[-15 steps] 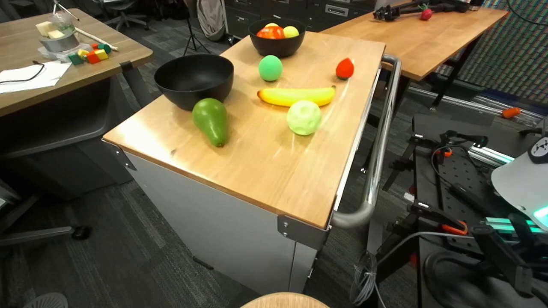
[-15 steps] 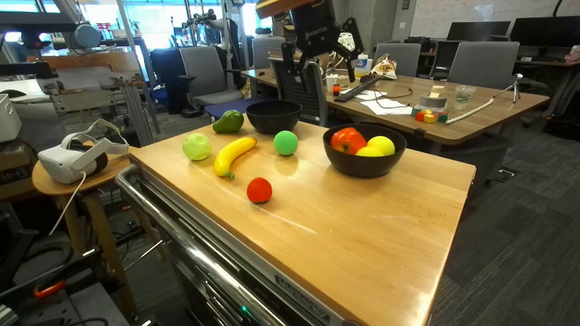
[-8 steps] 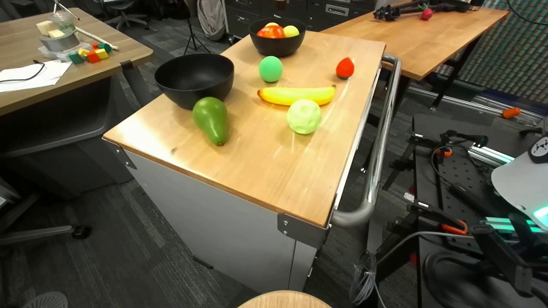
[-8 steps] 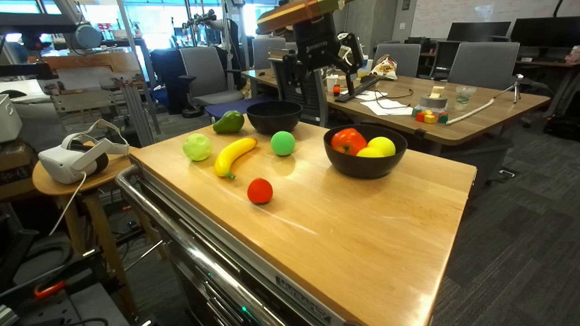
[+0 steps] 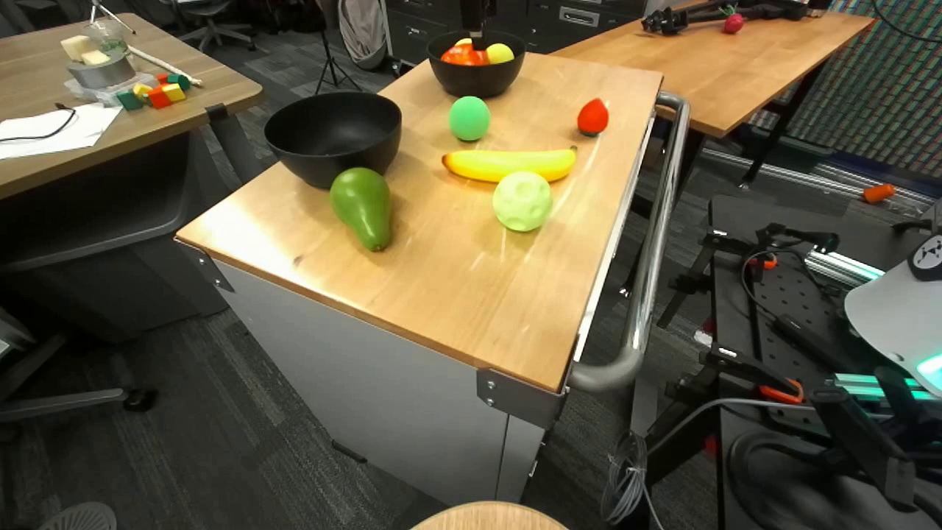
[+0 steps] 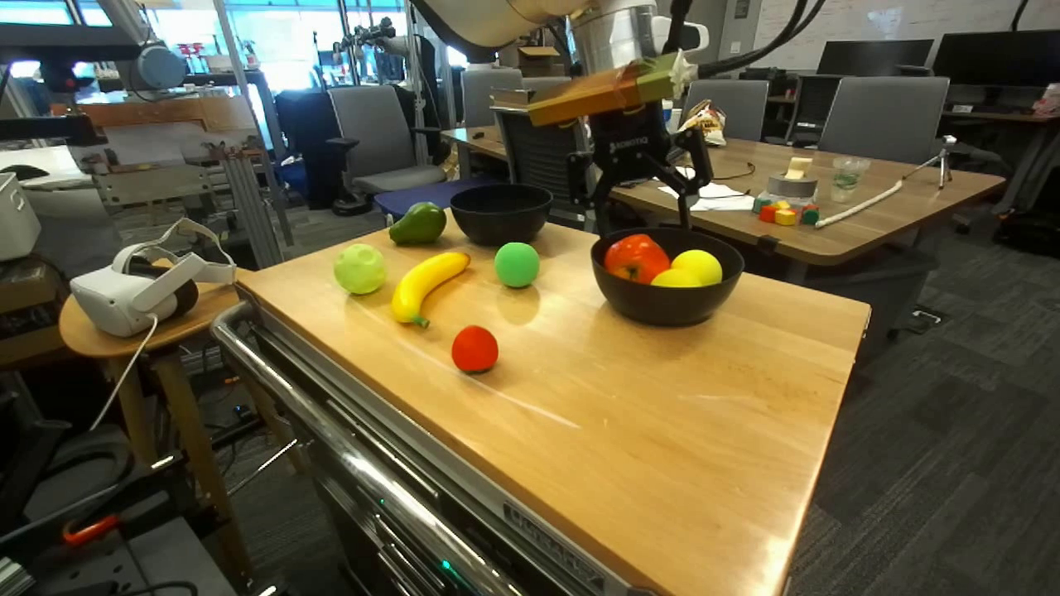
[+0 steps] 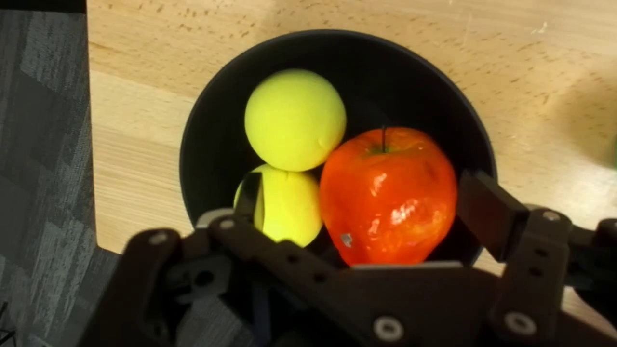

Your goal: Take the fruits out of the left and right bowl respectively and put them on the table

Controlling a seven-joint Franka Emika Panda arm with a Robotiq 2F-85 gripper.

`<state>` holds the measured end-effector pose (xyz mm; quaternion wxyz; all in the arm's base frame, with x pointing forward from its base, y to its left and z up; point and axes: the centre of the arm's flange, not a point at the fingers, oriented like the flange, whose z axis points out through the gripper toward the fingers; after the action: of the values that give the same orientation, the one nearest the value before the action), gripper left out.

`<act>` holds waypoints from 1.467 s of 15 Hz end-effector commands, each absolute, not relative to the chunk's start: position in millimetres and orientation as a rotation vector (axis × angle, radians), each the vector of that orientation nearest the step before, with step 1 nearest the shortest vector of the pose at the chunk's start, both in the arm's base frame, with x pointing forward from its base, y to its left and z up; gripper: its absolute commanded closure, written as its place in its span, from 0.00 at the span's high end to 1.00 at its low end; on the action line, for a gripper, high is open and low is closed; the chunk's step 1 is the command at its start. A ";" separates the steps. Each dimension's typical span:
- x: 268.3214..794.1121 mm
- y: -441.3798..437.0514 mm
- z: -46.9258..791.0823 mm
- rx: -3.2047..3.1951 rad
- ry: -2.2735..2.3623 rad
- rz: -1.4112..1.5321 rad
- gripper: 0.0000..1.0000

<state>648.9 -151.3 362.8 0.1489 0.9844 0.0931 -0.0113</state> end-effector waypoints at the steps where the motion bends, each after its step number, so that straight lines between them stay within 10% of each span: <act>1: 675.1 -171.4 357.6 2.873 0.223 0.011 1.00; 14: 688.4 -174.5 308.3 3.065 0.196 -0.046 1.00; 17: 684.2 -173.4 310.5 3.072 0.182 -0.051 0.66; 22: 674.2 -172.5 318.2 3.077 0.157 -0.047 0.57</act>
<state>678.4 -172.2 320.7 0.0434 0.9975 0.0542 -0.0130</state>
